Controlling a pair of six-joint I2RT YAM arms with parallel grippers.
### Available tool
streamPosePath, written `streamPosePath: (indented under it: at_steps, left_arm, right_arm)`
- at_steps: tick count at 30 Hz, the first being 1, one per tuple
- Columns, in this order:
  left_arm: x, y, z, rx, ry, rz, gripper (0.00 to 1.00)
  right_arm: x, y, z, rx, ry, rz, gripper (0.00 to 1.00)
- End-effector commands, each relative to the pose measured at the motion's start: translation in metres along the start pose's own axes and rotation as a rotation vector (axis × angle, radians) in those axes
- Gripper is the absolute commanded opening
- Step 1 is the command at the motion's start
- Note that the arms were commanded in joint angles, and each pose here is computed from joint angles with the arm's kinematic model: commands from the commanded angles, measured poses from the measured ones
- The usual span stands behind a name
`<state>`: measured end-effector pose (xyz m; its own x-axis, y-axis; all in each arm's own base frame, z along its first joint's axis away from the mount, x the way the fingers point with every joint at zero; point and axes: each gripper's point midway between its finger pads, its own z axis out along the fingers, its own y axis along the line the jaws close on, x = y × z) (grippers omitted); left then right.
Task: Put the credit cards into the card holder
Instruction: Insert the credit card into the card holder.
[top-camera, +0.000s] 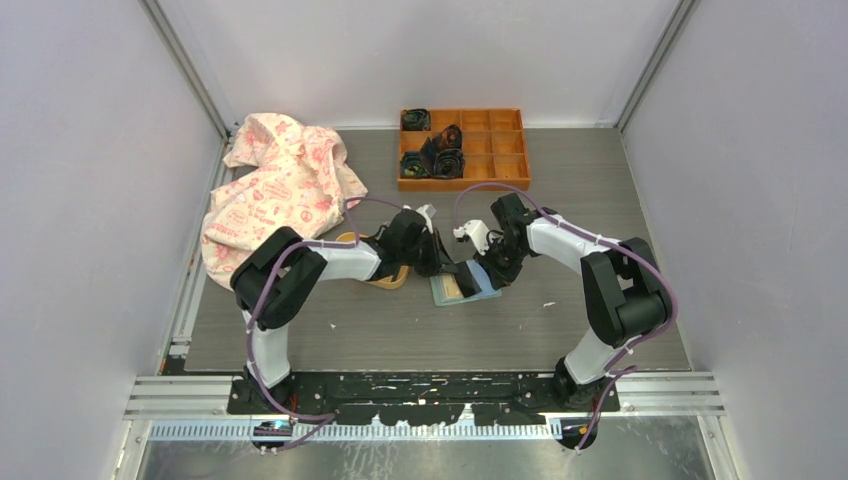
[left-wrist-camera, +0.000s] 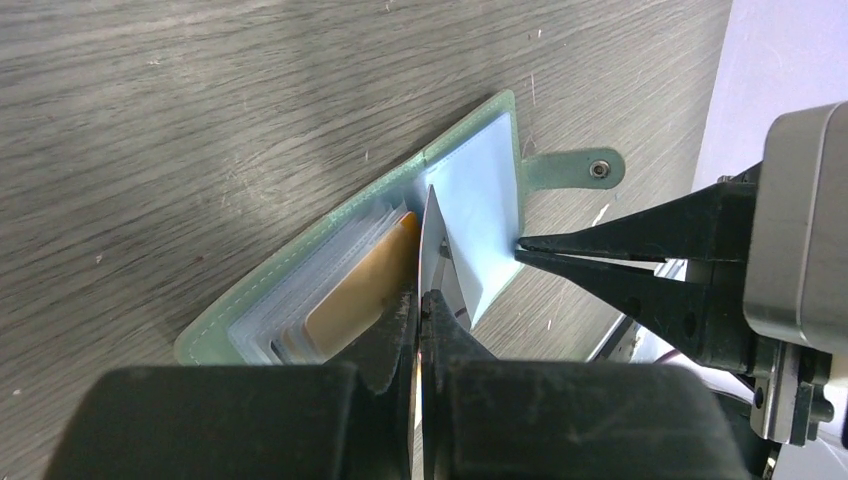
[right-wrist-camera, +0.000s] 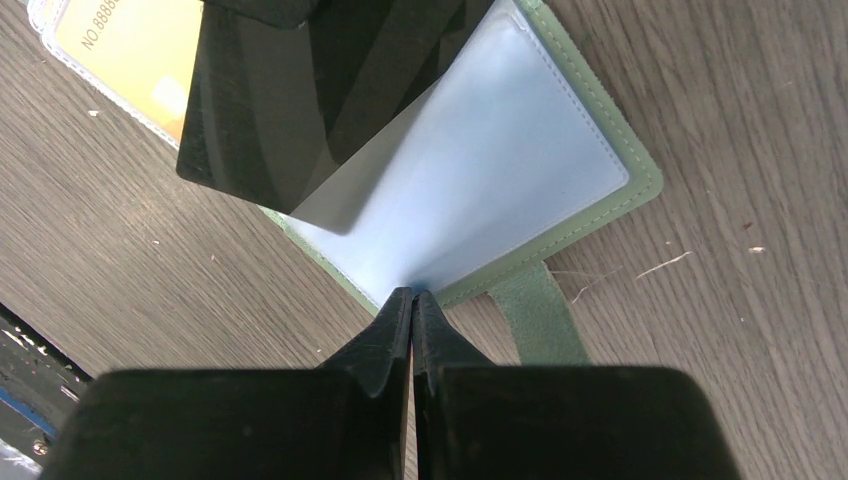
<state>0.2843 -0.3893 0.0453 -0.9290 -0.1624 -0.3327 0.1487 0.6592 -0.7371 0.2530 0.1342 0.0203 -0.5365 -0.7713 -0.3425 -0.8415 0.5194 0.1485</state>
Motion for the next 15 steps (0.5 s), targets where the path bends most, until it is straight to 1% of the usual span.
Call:
streamPosePath:
  at_steps: [1,15]
  left_arm:
    - [0.002,-0.008,0.005,0.025,0.027,-0.005,0.00]
    - [0.019,0.012,0.010,-0.070,0.197,-0.100,0.00]
  right_arm:
    - [-0.017,-0.001,-0.011,0.014,-0.046,-0.016,0.07]
    - [-0.022,0.000,-0.016,0.017,-0.075,-0.025,0.07]
